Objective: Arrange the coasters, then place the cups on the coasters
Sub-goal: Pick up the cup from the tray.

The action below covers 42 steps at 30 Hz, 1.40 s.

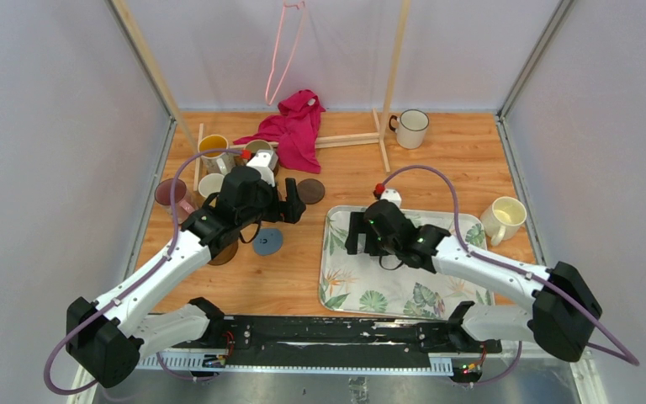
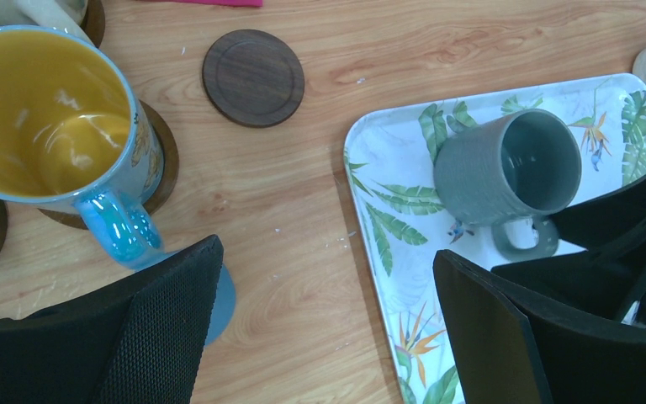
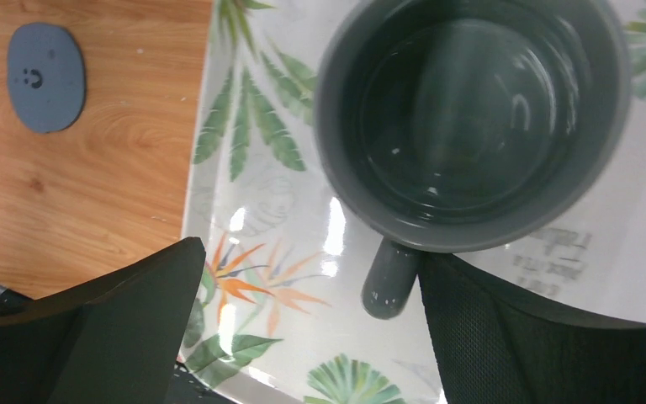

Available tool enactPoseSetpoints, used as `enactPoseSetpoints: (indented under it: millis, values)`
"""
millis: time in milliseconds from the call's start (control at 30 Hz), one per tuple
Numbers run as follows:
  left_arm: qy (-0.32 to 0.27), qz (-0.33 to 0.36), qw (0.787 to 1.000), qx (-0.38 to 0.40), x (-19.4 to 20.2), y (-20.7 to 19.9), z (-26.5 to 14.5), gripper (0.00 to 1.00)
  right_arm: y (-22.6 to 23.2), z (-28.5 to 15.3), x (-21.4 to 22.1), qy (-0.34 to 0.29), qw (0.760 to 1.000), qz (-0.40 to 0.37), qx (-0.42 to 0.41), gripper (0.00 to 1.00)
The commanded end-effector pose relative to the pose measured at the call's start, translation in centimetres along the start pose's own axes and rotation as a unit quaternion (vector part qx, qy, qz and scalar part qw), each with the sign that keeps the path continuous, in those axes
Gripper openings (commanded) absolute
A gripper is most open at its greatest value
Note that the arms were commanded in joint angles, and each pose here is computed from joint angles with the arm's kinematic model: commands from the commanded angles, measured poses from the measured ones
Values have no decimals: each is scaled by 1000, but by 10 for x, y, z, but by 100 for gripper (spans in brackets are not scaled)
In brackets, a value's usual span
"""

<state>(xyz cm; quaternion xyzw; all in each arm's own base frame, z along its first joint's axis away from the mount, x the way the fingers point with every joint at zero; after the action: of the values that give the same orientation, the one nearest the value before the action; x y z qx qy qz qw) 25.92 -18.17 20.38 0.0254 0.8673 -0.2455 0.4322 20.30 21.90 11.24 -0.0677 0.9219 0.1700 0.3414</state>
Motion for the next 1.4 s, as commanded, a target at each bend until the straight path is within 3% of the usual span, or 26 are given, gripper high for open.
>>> enactPoseSetpoints:
  millis: [0,300,733,1067,1367]
  values:
    - [-13,-2,1000,12,-10,-8,-8,100,38,3,-20,-22,999,-6,-26,100]
    - [-10,-1,1000,17,-8,-9,-7,100,13,-15,-39,-47,997,-17,56,100]
    - [27,16,999,36,27,-35,8,100,-65,-99,-72,-152,974,19,165,100]
    - [81,67,993,57,83,-91,41,100,-89,-147,-86,-220,958,20,184,100]
    - [112,100,987,64,114,-122,74,88,-92,-149,-78,-219,959,24,178,100]
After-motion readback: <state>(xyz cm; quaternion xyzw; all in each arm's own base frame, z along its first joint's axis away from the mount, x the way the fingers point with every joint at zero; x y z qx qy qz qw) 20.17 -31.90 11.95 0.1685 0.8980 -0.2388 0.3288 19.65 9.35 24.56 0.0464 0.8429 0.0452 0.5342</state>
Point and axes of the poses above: each gripper's point midway between its finger pads, its own z axis out along the fingers, its own y axis along the line the jaws close on, x = y × z, the point moved 2 cm from there along -z, back along the fingers, and after that the axes turned 6 degrees about -z, right-handed, at the moved point
